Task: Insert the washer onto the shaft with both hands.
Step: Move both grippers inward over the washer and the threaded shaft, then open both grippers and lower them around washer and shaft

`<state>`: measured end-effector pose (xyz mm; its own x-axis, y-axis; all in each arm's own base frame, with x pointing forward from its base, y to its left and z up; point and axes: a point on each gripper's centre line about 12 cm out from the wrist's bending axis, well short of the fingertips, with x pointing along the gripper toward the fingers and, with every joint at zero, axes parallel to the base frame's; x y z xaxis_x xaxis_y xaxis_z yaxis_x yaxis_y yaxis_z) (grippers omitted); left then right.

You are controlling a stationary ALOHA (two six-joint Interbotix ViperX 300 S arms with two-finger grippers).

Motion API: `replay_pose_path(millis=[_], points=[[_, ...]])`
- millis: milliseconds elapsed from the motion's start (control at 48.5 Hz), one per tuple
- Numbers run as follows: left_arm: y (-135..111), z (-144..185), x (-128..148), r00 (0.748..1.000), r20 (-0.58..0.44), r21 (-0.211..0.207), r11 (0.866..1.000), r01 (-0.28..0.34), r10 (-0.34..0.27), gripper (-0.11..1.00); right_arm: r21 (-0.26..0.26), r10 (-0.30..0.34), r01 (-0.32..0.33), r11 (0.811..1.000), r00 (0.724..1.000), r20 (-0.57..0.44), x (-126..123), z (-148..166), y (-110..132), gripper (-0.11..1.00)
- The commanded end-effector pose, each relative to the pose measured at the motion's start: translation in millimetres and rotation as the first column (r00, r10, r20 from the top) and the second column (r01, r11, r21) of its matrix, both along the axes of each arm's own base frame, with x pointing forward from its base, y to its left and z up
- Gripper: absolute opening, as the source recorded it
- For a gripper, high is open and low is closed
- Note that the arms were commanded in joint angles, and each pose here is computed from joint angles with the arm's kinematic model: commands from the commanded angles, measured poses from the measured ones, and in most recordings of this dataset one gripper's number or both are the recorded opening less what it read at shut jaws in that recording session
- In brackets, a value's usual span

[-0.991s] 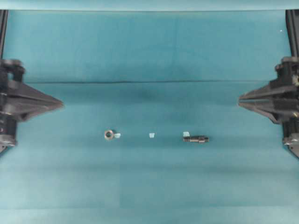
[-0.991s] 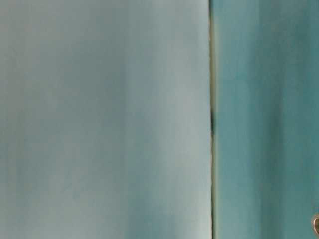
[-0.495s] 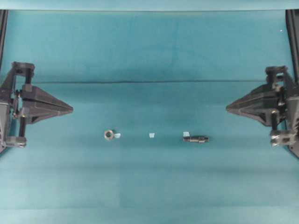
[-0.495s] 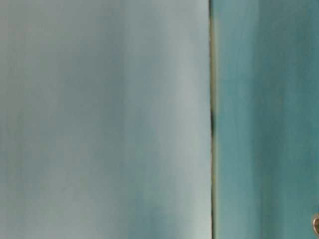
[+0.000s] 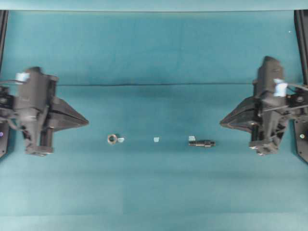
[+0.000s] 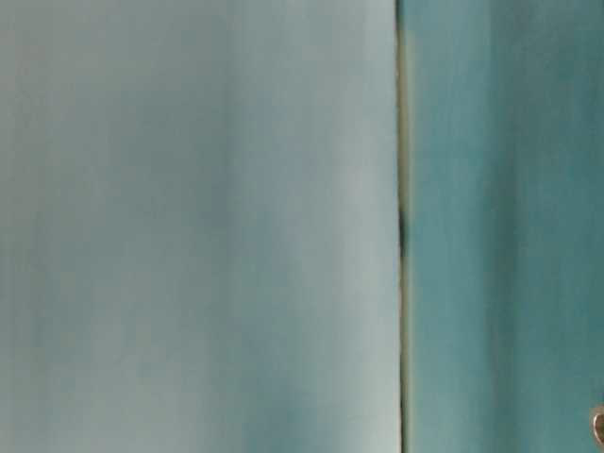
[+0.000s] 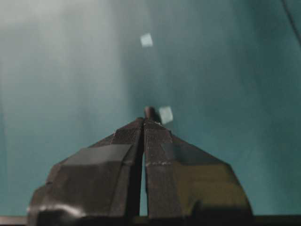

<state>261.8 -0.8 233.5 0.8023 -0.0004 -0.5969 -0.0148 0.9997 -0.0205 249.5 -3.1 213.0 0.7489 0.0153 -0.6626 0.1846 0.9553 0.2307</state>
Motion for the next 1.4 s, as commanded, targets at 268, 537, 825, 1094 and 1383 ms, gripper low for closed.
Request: replay_pose_path(millis=[268,537,825,1094,1383], points=[[-1,-15,33,0.983,-0.186,0.004,1.0,0.003,-0.002,0.02,-0.014,0.03,-0.033,0.999,0.99,-0.135,22,-7,2,-0.09],[-1,-33,47,0.956,-0.295,0.006,1.0,0.004,-0.002,0.02,-0.038,0.058,-0.07,0.997,0.968,-0.246,33,-21,3,-0.09],[-2,-44,59,0.934,-0.357,0.008,1.0,0.01,-0.006,0.02,-0.047,0.119,-0.15,0.988,0.909,-0.398,49,-43,12,-0.09],[-9,-60,71,0.902,-0.432,0.008,1.0,0.03,-0.023,0.02,-0.046,0.132,-0.17,0.984,0.885,-0.446,63,-56,14,-0.09],[-10,-70,73,0.881,-0.473,0.009,0.999,0.034,-0.026,0.02,-0.049,0.134,-0.179,0.983,0.87,-0.475,60,-58,13,-0.09]])
